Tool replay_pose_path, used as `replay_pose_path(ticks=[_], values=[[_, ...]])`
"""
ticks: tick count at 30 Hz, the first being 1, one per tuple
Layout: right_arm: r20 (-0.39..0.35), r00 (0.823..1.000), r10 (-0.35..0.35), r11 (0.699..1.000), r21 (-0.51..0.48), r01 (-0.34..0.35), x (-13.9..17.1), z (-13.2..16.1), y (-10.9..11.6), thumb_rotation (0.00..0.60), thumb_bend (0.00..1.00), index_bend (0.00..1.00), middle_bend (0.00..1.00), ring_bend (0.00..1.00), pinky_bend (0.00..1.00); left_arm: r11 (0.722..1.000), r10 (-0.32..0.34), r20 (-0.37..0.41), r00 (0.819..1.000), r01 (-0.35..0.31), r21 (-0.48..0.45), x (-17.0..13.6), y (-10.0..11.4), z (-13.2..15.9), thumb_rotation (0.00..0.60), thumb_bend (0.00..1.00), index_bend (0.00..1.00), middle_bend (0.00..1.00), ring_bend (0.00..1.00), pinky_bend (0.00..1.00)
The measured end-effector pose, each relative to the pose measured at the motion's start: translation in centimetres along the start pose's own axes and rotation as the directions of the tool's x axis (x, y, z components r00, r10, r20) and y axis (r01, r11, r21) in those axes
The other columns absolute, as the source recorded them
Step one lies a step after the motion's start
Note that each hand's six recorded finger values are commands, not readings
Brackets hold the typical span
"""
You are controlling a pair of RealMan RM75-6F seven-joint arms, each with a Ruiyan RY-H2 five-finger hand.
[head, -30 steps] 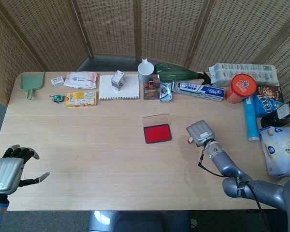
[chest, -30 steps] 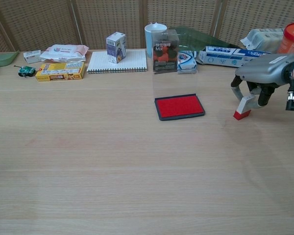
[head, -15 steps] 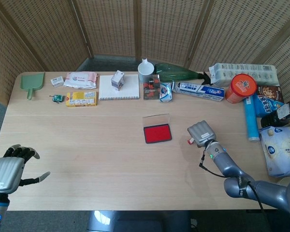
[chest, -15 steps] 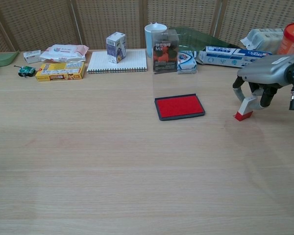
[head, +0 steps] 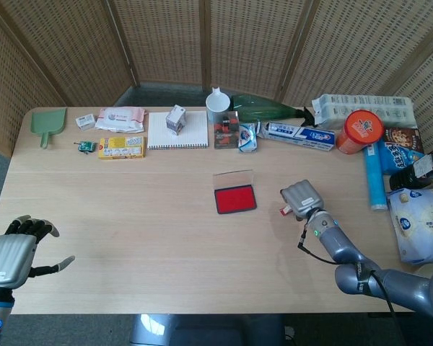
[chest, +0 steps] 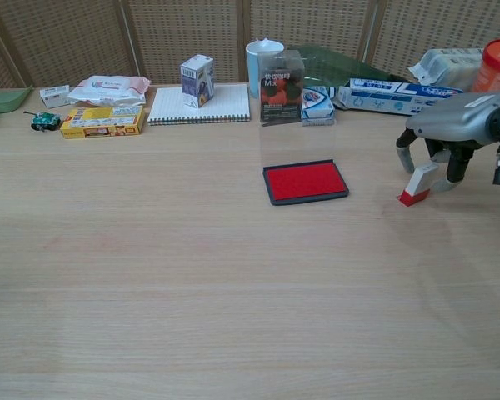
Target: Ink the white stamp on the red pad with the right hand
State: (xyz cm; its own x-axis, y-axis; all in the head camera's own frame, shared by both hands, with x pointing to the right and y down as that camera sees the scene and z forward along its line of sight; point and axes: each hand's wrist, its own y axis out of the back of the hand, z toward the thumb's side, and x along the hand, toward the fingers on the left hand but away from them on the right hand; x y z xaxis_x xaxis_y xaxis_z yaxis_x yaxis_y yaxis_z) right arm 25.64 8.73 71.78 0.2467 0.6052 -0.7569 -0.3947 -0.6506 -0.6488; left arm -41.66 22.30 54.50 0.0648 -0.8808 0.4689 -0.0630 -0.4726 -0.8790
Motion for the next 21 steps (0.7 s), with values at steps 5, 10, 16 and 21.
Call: replay_pose_path(ticks=[5,10,16,21], values=[[0.002,1.0,-0.003,1.0,0.001,0.003,0.1,-0.1,0.2,0.6,0.17,0.37,1.0,1.0,1.0,1.0,0.002,0.002,1.0,-0.002,0.0,0.0,0.0,0.0,0.385,0.03,0.44,0.38,0.29,0.17],[-0.003,1.0,-0.013,1.0,-0.021,0.013,0.3,0.1,0.8,0.6,0.16,0.35,1.0,1.0,1.0,1.0,0.005,-0.001,1.0,-0.005,0.0,0.0,0.1,0.0,0.385,0.03,0.44,0.38,0.29,0.17],[-0.014,0.999,-0.044,0.994,-0.101,0.043,1.1,0.4,2.3,0.6,0.14,0.35,0.97,1.0,1.0,1.0,0.004,-0.008,1.0,-0.004,-0.001,-0.1,0.1,-0.2,0.384,0.03,0.44,0.38,0.29,0.17],[-0.003,0.997,-0.074,0.971,-0.23,0.071,2.2,0.2,4.0,0.6,0.21,0.5,0.88,1.0,1.0,1.0,0.005,-0.026,1.0,-0.005,-0.005,-0.5,0.1,-0.6,0.388,0.03,0.44,0.38,0.29,0.17]])
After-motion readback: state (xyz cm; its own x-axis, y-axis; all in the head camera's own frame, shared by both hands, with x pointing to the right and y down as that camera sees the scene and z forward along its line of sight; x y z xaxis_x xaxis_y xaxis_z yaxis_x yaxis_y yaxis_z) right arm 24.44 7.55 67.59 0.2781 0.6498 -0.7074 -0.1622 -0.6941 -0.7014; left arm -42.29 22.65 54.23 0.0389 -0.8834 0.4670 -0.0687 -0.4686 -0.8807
